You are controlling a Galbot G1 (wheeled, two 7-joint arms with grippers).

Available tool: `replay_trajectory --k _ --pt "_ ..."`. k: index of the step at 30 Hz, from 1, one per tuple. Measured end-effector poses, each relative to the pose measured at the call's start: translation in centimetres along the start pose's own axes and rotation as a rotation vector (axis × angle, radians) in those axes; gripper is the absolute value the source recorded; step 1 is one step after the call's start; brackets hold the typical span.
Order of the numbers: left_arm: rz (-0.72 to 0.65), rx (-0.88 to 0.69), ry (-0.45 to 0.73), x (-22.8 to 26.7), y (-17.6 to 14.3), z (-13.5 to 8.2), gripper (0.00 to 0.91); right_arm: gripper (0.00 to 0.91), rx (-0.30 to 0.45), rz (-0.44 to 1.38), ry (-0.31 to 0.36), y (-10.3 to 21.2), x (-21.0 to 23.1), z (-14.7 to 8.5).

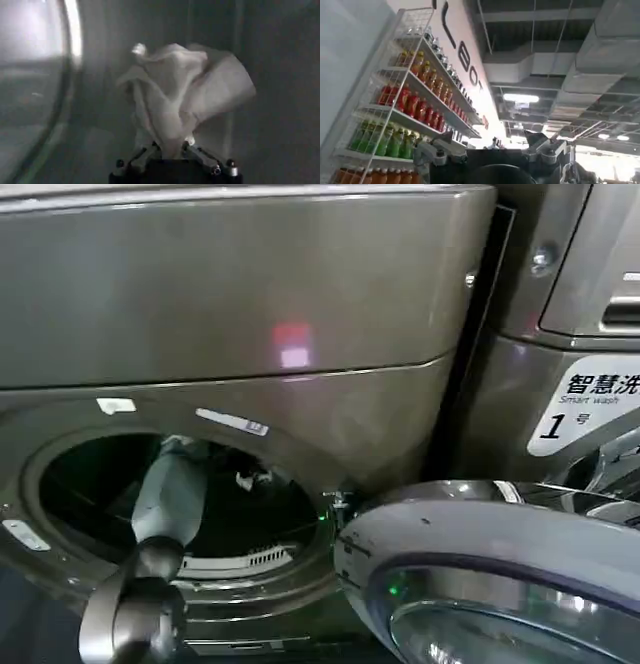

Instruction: Grasp the clothes from the dryer.

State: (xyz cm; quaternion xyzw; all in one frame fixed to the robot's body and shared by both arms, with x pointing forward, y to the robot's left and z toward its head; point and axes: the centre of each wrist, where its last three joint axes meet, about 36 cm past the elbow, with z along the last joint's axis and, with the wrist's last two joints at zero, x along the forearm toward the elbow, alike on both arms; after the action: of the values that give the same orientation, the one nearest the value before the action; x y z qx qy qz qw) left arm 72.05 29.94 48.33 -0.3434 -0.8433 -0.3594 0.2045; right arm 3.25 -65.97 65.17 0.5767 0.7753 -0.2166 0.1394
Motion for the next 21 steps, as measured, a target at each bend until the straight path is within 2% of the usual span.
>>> replay_trajectory --k 11,21 --pt "-0.447 0.301 -0.26 1.4 -1.2 -3.2 0.0 0.907 0.006 -0.005 -0.01 0.4 0.1 0.4" --pt "-0.659 0.598 -0.351 1.0 -3.3 -3.6 0.0 0.907 0.007 0.015 -0.012 0.0 0.3 0.7"
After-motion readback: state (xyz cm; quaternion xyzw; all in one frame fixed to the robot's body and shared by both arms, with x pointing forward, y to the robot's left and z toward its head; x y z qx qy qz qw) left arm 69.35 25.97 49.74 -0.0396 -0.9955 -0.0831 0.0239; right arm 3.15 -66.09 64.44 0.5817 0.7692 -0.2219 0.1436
